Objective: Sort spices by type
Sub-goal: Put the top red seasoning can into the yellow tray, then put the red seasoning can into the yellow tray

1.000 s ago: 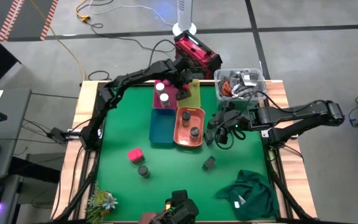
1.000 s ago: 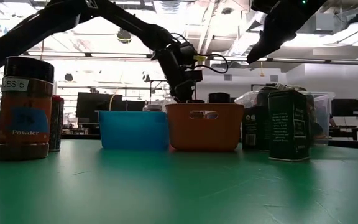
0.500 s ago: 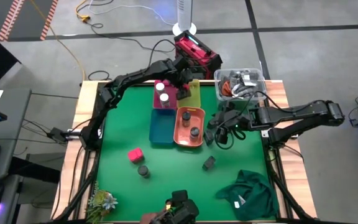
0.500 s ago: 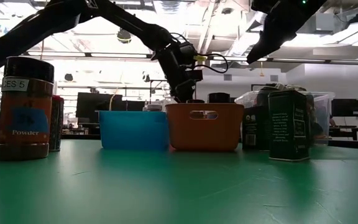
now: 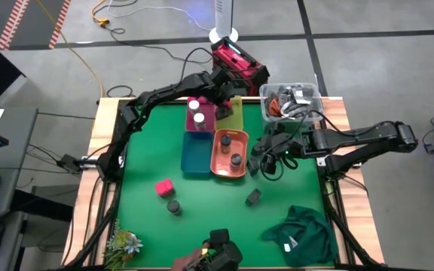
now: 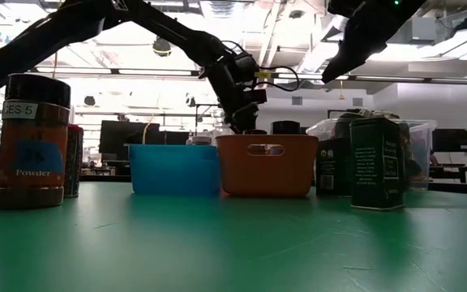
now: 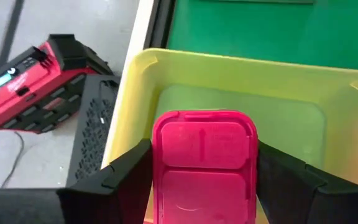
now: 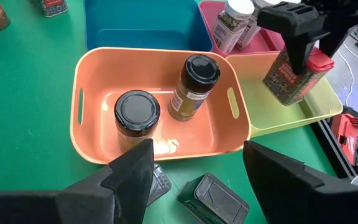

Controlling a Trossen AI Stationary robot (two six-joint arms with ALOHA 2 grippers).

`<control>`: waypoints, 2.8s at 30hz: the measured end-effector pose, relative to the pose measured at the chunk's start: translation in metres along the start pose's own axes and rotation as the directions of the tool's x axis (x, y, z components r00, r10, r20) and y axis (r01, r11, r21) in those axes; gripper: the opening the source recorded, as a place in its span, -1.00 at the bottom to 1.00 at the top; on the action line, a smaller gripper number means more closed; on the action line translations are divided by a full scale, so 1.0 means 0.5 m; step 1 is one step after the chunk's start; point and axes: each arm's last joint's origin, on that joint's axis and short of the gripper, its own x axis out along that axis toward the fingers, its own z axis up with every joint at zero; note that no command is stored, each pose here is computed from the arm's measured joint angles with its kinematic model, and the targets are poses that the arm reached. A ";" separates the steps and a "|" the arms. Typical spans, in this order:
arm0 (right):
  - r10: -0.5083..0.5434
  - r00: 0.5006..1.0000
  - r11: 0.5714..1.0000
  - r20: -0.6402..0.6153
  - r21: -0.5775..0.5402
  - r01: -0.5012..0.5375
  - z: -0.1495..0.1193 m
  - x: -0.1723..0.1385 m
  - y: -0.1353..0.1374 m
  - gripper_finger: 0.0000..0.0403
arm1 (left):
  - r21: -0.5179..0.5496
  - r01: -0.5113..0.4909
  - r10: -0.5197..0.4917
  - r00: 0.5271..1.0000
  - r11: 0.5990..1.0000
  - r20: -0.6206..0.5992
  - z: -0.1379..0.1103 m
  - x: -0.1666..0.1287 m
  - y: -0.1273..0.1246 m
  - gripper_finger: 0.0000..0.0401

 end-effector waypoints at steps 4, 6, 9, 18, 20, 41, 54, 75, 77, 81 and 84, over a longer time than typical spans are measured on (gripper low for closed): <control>0.000 1.000 1.000 0.000 -0.003 0.000 0.000 0.000 0.000 0.37 | 0.022 -0.019 0.020 1.000 1.000 -0.008 0.003 0.001 -0.007 0.21; 0.000 1.000 1.000 0.000 -0.008 0.000 0.000 0.000 0.000 0.37 | 0.030 -0.019 0.019 1.000 0.999 -0.007 0.005 0.001 -0.012 0.21; 0.000 1.000 1.000 0.000 -0.012 0.000 0.000 0.000 0.000 0.37 | 0.034 -0.015 0.015 1.000 0.999 -0.009 0.006 0.001 -0.016 0.21; 0.000 1.000 1.000 0.000 -0.004 0.000 0.000 0.000 0.000 0.37 | 0.073 -0.010 0.011 1.000 0.997 -0.016 0.007 0.000 -0.021 0.47; 0.000 1.000 1.000 0.000 -0.004 0.000 0.000 0.000 0.000 0.37 | 0.091 -0.025 0.027 0.999 0.996 -0.025 0.008 -0.005 -0.023 0.53; -0.001 1.000 1.000 0.003 -0.002 0.001 0.001 0.000 0.000 0.37 | 0.040 0.113 -0.116 0.991 0.993 0.073 -0.034 -0.372 -0.212 0.40; -0.004 0.998 1.000 0.060 0.001 0.004 0.013 0.001 -0.003 0.37 | -0.258 0.238 -0.275 0.954 0.937 -0.120 -0.279 -0.485 -0.429 0.39; -0.034 0.993 0.999 0.111 -0.012 0.036 0.026 0.006 -0.020 0.37 | -0.435 0.099 -0.197 0.963 0.895 -0.186 -0.386 -0.447 -0.551 0.39; -0.035 0.993 0.999 0.112 -0.012 0.036 0.026 0.006 -0.020 0.37 | -0.425 0.076 -0.172 0.966 0.902 -0.193 -0.387 -0.441 -0.557 0.39; -0.034 0.993 0.999 0.114 -0.011 0.036 0.026 0.006 -0.020 0.37 | -0.354 0.028 -0.122 0.962 0.935 -0.245 -0.389 -0.413 -0.577 0.40; -0.034 0.993 0.999 0.114 -0.011 0.036 0.026 0.006 -0.020 0.37 | -0.307 0.011 -0.101 0.955 0.952 -0.278 -0.387 -0.390 -0.592 0.40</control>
